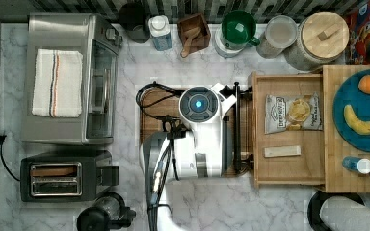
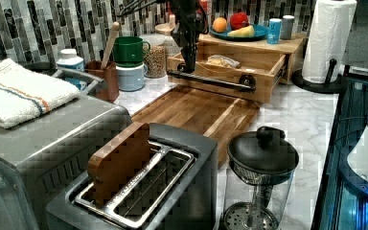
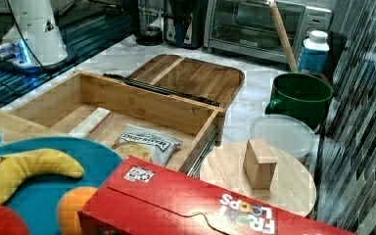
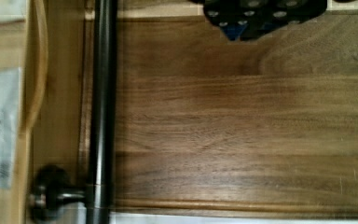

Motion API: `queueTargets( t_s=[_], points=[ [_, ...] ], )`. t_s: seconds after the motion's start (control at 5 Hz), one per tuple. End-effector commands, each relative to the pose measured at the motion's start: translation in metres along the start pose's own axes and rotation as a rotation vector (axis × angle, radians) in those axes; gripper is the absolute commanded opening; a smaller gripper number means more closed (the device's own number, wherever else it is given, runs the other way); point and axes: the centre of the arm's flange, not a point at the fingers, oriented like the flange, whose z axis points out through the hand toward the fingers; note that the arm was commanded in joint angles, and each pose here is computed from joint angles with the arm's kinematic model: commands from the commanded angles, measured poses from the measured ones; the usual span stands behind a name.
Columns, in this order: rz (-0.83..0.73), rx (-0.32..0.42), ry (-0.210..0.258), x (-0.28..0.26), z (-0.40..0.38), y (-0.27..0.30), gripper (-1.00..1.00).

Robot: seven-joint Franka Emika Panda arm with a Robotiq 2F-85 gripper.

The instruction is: Close the drawer.

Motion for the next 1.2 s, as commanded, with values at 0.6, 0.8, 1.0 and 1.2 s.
queueTargets(
  t_s=[0.6, 0.8, 1.0, 1.2],
  points=[
    [-0.057, 0.018, 0.025, 0.004, 0.061, 0.026, -1.00],
    [-0.072, 0.027, 0.061, 0.004, 0.072, 0.046, -1.00],
    [-0.091, 0.028, 0.066, 0.002, 0.078, 0.068, -1.00],
    [-0.099, 0.042, 0.057, 0.002, 0.083, 0.092, -1.00]
  ],
)
